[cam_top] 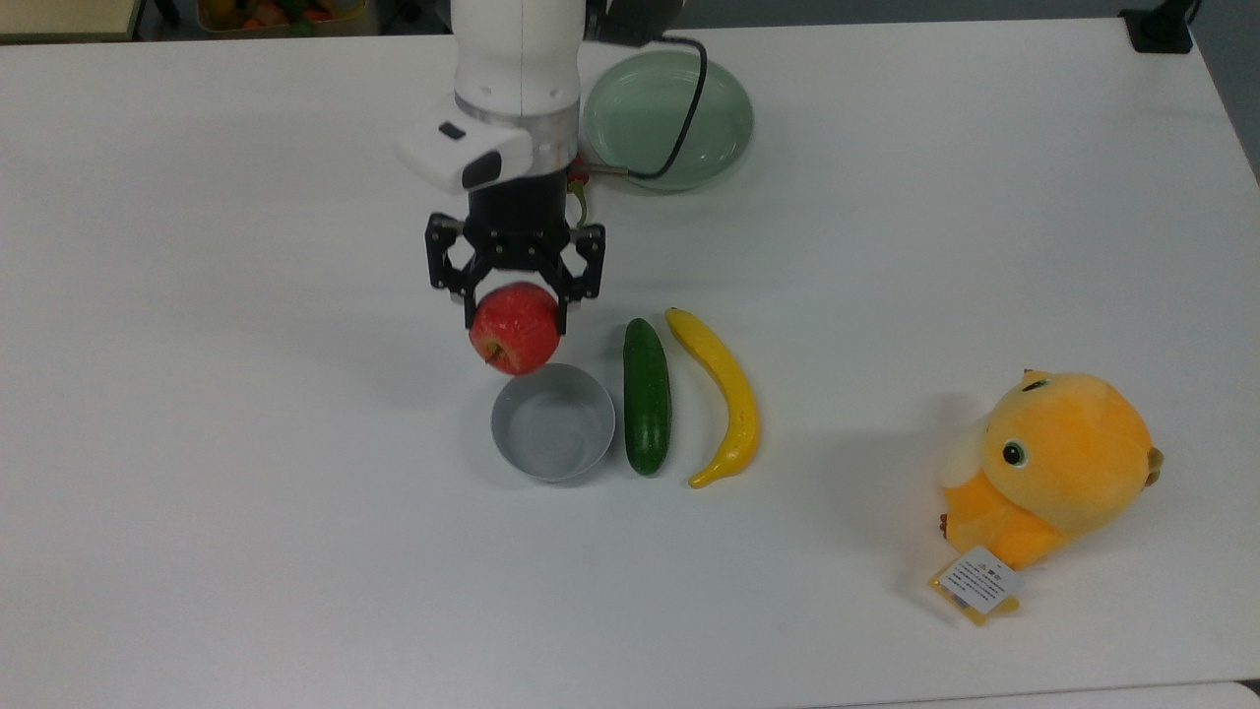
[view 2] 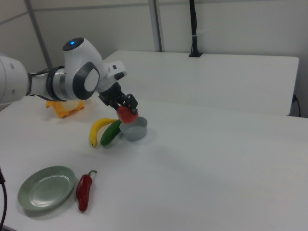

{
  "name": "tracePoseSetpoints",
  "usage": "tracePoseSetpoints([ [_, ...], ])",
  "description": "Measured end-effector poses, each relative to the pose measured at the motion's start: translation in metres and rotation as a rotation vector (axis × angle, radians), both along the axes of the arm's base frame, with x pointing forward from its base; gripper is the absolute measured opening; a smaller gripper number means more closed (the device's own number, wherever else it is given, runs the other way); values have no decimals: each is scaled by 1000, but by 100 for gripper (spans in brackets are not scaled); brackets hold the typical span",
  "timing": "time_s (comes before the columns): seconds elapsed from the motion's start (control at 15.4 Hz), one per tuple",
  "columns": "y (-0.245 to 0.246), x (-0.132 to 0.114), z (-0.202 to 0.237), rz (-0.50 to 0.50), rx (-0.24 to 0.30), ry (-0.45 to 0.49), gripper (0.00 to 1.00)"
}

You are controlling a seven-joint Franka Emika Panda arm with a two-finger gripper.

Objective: Red apple placed in the center of the desktop
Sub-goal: 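Lift the apple out of the bowl and carry it toward the plate, then lower the held apple onto the table beside the bowl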

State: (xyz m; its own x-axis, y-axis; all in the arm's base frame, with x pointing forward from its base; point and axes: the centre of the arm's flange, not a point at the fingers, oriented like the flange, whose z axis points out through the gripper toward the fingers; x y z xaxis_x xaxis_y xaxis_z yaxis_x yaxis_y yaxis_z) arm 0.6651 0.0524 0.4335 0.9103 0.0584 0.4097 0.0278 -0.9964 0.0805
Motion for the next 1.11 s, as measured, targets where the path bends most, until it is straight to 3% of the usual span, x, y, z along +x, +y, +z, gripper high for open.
tracePoseSetpoints([
  [0.46, -10, -43, 3, -19, -24, 168, 80],
  [1.11, -33, -53, -61, 25, -58, 315, 80],
])
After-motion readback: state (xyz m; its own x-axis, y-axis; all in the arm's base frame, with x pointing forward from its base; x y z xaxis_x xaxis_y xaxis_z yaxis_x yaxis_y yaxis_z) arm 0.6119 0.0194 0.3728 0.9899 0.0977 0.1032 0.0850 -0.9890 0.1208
